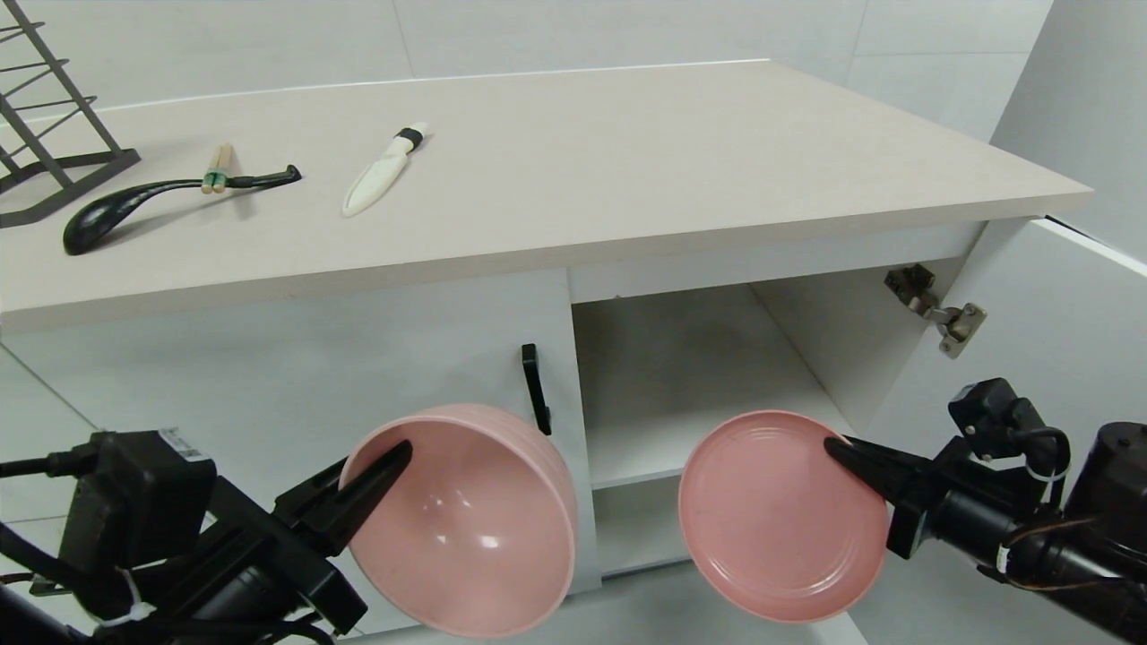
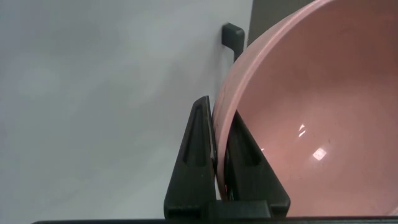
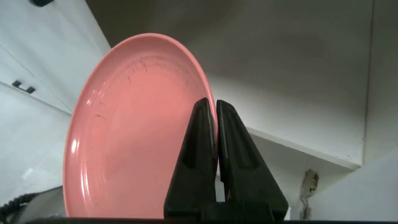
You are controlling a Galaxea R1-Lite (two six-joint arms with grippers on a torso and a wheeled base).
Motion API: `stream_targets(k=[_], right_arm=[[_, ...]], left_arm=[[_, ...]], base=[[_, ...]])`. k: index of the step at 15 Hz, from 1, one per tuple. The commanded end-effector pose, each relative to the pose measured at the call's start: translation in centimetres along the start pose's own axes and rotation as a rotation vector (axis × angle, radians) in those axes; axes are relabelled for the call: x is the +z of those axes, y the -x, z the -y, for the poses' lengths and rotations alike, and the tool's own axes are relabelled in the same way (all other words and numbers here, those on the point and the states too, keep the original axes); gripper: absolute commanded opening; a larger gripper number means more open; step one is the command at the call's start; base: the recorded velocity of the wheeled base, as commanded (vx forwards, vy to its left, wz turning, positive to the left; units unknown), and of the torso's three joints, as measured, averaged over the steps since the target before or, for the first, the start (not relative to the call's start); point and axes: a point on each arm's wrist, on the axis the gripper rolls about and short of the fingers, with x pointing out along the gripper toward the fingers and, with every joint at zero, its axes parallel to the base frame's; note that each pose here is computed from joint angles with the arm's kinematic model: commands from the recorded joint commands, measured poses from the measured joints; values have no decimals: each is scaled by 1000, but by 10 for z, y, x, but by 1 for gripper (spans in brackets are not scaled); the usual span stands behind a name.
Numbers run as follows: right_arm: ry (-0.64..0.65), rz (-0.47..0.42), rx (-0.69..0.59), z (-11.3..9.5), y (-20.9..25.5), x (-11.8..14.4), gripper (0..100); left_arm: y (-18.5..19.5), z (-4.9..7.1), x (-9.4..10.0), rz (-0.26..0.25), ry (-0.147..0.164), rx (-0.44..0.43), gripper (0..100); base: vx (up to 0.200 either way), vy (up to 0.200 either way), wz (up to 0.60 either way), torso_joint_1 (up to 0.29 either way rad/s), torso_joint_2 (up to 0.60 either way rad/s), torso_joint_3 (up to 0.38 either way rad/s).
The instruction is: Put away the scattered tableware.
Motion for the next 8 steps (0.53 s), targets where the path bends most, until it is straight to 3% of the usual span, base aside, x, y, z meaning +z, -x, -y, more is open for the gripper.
stream_targets(k=[1,5,8], right_arm=[[-29,-10,-1,5,-17,-6,0],[-92,18,-2,12,-41,-6,0],[-111,-11,-5,16,-58,-19,0]], left_arm=[[1,1,1,4,0,-7,0],[5,0,6,31,-1,-2,0],[11,-1,9,32,-25,5,0]], base=[[0,0,0,0,0,0],[0,0,0,0,0,0],[0,0,0,0,0,0]])
